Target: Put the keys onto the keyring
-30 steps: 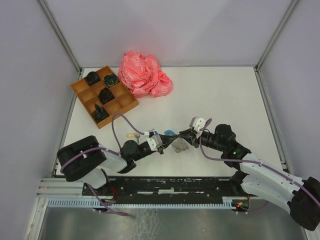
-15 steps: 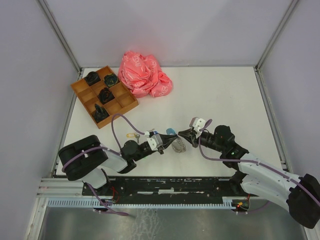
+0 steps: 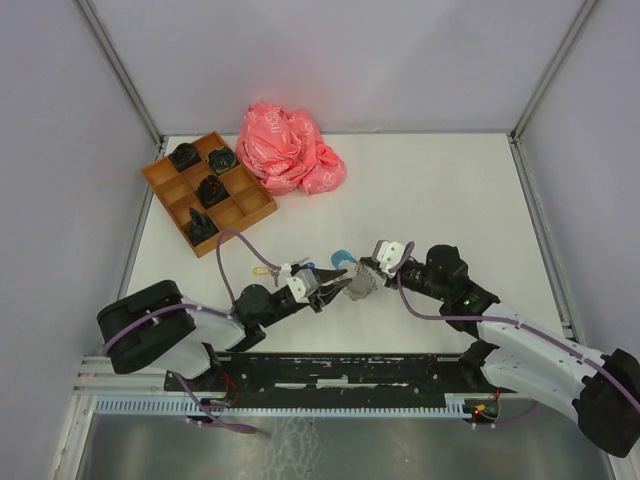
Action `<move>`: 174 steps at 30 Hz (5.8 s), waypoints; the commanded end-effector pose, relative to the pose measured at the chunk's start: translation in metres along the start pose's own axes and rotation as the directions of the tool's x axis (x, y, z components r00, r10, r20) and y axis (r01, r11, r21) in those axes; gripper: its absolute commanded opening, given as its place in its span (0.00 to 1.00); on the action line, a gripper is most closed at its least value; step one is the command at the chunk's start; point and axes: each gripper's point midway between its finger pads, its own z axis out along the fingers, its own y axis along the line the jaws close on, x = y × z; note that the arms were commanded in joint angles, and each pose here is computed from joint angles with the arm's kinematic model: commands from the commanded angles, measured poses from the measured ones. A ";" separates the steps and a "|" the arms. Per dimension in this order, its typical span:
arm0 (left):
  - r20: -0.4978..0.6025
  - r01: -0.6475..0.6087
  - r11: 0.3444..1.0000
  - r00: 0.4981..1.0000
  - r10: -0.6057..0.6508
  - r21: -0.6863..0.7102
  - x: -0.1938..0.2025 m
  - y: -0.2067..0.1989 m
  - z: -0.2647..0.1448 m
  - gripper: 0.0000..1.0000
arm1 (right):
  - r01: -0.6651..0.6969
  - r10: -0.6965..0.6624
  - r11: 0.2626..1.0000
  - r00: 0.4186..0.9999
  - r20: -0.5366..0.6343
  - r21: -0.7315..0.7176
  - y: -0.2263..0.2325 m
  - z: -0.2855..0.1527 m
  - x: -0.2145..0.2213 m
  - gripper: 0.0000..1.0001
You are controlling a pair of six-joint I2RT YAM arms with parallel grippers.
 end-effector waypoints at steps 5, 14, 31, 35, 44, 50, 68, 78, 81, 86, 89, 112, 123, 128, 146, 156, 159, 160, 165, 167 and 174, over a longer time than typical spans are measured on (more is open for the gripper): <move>-0.068 -0.007 0.995 0.998 0.000 -0.102 -0.008 0.019 -0.003 0.35 | 0.165 -0.165 0.986 0.985 0.053 -0.007 -0.013 -0.003 -0.034 0.01; -0.077 -0.052 0.992 0.996 0.043 -0.115 -0.010 0.024 -0.002 0.35 | 0.209 -0.206 0.977 0.977 0.057 -0.052 -0.009 -0.003 -0.039 0.01; -0.007 -0.134 0.987 0.991 0.134 -0.086 -0.026 0.025 0.022 0.29 | 0.141 -0.138 0.985 0.990 0.033 -0.103 -0.002 -0.001 -0.039 0.03; 0.000 -0.137 0.987 0.990 0.138 -0.077 -0.024 0.023 0.027 0.26 | 0.125 -0.122 0.987 0.992 0.032 -0.106 -0.001 0.000 -0.038 0.03; 0.000 -0.152 0.986 0.988 0.153 -0.074 -0.021 0.023 0.028 0.20 | 0.103 -0.100 0.988 0.995 0.027 -0.112 0.000 0.001 -0.038 0.04; -0.019 -0.162 0.985 0.987 0.162 -0.060 -0.015 0.022 0.029 0.14 | 0.086 -0.083 0.988 0.996 0.025 -0.129 0.004 0.000 -0.038 0.04; -0.012 -0.216 0.975 0.976 0.216 0.050 -0.017 0.011 0.009 0.03 | 0.114 -0.144 0.969 0.981 -0.129 -0.218 0.011 -0.027 -0.027 0.31; 0.014 -0.190 0.973 0.982 0.189 0.129 -0.019 -0.003 0.010 0.03 | 0.132 -0.173 0.940 0.979 -0.105 -0.314 0.021 -0.016 -0.028 0.33; 0.015 -0.184 0.974 0.983 0.184 0.131 -0.019 -0.004 0.011 0.03 | 0.126 -0.167 0.937 0.981 -0.100 -0.327 0.023 -0.013 -0.026 0.33; 0.017 -0.172 0.974 0.985 0.171 0.146 -0.019 -0.007 0.013 0.03 | 0.126 -0.164 0.935 0.982 -0.091 -0.332 0.024 -0.010 -0.026 0.32; 0.019 -0.168 0.975 0.986 0.167 0.148 -0.020 -0.007 0.014 0.03 | 0.121 -0.158 0.932 0.984 -0.083 -0.342 0.026 -0.009 -0.027 0.31; 0.003 -0.150 0.973 0.988 0.152 0.175 -0.020 -0.012 0.013 0.04 | 0.112 -0.161 0.925 0.981 -0.110 -0.363 0.029 -0.007 -0.018 0.10; -0.160 -0.061 0.992 0.984 0.079 0.110 -0.002 -0.004 -0.012 0.26 | 0.215 -0.255 0.920 0.963 -0.086 -0.328 0.018 -0.014 -0.026 0.01; -0.244 0.041 0.999 0.969 -0.039 0.001 0.004 0.005 -0.031 0.38 | 0.271 -0.313 0.906 0.946 -0.085 -0.324 0.014 -0.019 -0.028 0.01; -0.436 0.218 0.725 0.675 -0.596 -0.653 0.073 0.049 -0.080 0.42 | 0.278 -0.337 0.893 0.934 -0.119 -0.354 0.016 -0.021 -0.019 0.01; -0.499 0.115 0.686 0.603 -0.623 -0.718 0.097 0.072 -0.073 0.36 | 0.269 -0.329 0.896 0.937 -0.121 -0.354 0.018 -0.022 -0.018 0.01; -0.542 0.079 0.705 0.582 -0.606 -0.705 0.101 0.076 -0.067 0.36 | 0.266 -0.327 0.896 0.937 -0.121 -0.356 0.019 -0.021 -0.017 0.01; -0.552 0.072 0.711 0.578 -0.601 -0.699 0.100 0.077 -0.063 0.36 | 0.267 -0.327 0.896 0.937 -0.121 -0.355 0.019 -0.021 -0.018 0.01; -0.613 0.030 0.734 0.528 -0.588 -0.679 0.109 0.079 -0.057 0.36 | 0.268 -0.326 0.897 0.938 -0.119 -0.352 0.019 -0.021 -0.019 0.01; -0.634 0.021 0.741 0.500 -0.590 -0.671 0.113 0.078 -0.056 0.36 | 0.267 -0.326 0.898 0.938 -0.119 -0.350 0.019 -0.022 -0.019 0.01; -0.689 -0.011 0.754 0.415 -0.594 -0.657 0.129 0.075 -0.057 0.35 | 0.267 -0.324 0.899 0.938 -0.119 -0.347 0.019 -0.022 -0.019 0.01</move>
